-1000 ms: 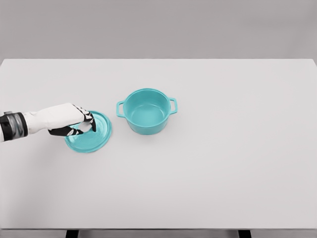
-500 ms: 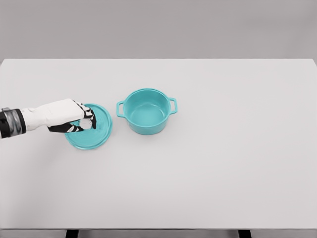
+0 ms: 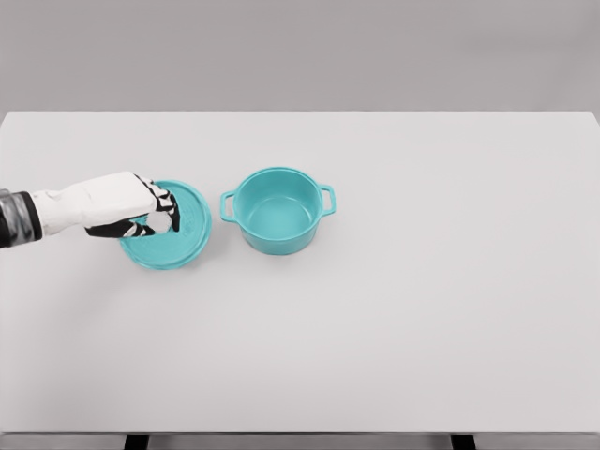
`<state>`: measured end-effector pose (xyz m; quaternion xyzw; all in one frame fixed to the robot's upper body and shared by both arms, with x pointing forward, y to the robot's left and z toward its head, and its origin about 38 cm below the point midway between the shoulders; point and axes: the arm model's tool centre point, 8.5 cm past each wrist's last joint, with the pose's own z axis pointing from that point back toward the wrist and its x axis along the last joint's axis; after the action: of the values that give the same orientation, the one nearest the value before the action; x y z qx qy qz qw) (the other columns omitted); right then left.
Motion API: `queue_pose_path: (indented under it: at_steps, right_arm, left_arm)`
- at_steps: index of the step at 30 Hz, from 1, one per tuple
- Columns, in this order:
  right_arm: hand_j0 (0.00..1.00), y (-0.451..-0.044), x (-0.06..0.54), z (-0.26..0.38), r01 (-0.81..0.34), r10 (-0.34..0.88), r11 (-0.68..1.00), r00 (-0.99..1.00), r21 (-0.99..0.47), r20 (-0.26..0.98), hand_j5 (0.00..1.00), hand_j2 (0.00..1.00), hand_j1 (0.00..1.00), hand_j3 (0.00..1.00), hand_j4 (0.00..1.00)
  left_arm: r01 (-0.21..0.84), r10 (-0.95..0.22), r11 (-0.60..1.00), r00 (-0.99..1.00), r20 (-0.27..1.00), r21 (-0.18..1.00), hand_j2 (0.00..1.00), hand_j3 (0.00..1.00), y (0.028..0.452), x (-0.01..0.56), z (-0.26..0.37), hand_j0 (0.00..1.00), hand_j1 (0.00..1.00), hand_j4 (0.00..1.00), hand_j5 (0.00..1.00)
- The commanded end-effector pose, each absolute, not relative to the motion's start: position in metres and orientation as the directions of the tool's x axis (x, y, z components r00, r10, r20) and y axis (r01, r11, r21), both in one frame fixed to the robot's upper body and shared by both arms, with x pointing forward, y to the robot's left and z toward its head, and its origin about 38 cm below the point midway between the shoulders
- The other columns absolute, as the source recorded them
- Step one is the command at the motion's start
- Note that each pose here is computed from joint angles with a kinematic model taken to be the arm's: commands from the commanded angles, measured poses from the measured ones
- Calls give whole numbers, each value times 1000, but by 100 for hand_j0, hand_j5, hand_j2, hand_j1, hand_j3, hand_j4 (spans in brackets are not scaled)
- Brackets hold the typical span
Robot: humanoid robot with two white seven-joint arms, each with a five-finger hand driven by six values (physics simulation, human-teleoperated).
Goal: Cover the pot with left arm
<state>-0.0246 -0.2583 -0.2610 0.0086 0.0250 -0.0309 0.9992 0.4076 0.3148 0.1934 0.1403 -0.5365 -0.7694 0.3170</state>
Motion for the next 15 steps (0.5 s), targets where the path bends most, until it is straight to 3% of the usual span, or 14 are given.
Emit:
queue_pose_path:
  at_steps: [1,15]
  right_arm:
    - [100,-258,-24,-261,62,-61,998,997,16,-50,100,100,100,100,100]
    - [100,-258,-25,-261,62,-61,998,997,16,-51,100,100,100,100,100]
  left_arm:
    - [338,-639,-219,-758,127,915,50,50,315,408,194,50,50,50,50]
    - [292,-620,-213,-778,102,932,46,46,308,412,214,46,46,46,46]
